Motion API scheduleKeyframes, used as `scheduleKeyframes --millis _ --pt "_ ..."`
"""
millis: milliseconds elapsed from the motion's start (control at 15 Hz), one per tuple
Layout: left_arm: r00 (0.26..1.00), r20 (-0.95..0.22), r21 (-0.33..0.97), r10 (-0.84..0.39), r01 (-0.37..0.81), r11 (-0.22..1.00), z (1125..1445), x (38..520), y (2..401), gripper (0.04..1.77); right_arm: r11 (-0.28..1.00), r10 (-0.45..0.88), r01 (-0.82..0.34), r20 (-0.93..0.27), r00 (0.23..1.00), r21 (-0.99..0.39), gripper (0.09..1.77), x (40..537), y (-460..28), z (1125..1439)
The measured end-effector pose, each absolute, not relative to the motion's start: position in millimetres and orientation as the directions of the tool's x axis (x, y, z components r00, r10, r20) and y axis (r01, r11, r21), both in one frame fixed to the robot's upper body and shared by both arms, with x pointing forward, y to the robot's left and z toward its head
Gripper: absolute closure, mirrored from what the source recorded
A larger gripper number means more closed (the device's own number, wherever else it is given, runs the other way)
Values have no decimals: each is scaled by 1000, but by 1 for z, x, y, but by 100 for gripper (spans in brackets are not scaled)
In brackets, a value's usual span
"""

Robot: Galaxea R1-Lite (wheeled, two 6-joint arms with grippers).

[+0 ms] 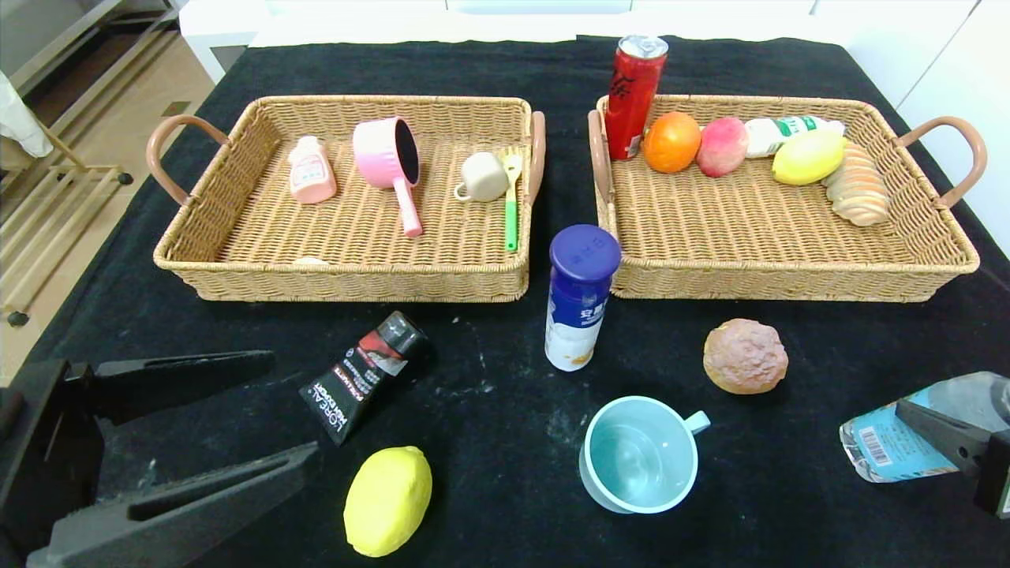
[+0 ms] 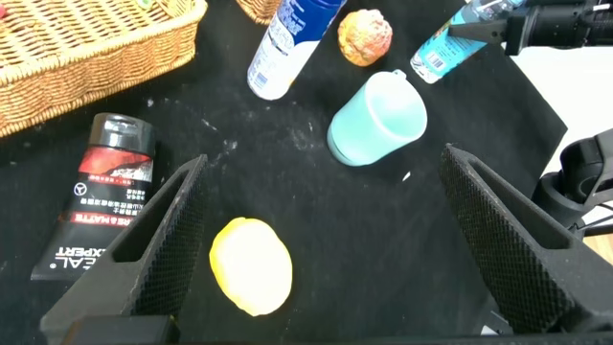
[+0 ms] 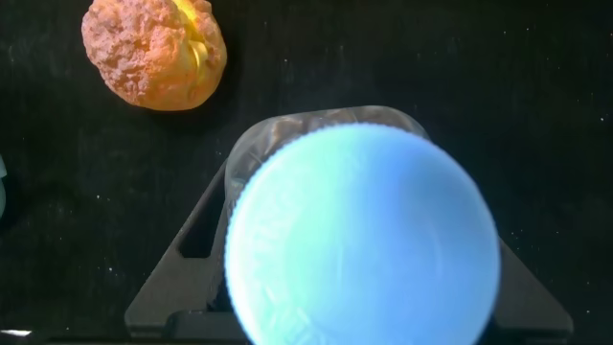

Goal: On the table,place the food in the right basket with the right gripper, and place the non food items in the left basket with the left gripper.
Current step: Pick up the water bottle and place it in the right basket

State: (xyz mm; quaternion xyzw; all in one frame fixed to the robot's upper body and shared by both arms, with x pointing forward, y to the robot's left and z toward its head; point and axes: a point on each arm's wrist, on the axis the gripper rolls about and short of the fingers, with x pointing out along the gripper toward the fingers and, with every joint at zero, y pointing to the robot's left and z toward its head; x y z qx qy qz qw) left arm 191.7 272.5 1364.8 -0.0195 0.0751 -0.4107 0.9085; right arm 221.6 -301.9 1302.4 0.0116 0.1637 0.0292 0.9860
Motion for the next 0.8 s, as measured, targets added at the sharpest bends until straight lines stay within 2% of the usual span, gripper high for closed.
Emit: scheduleKeyframes --millis 333,800 --pt "651 -120 -88 -750 745 661 1364 191 273 9 997 74 -68 -313 947 30 77 219 -302 1305" --pt "655 -9 -19 -755 755 655 1363 189 273 9 994 107 -106 -229 967 18 77 203 -304 1348"
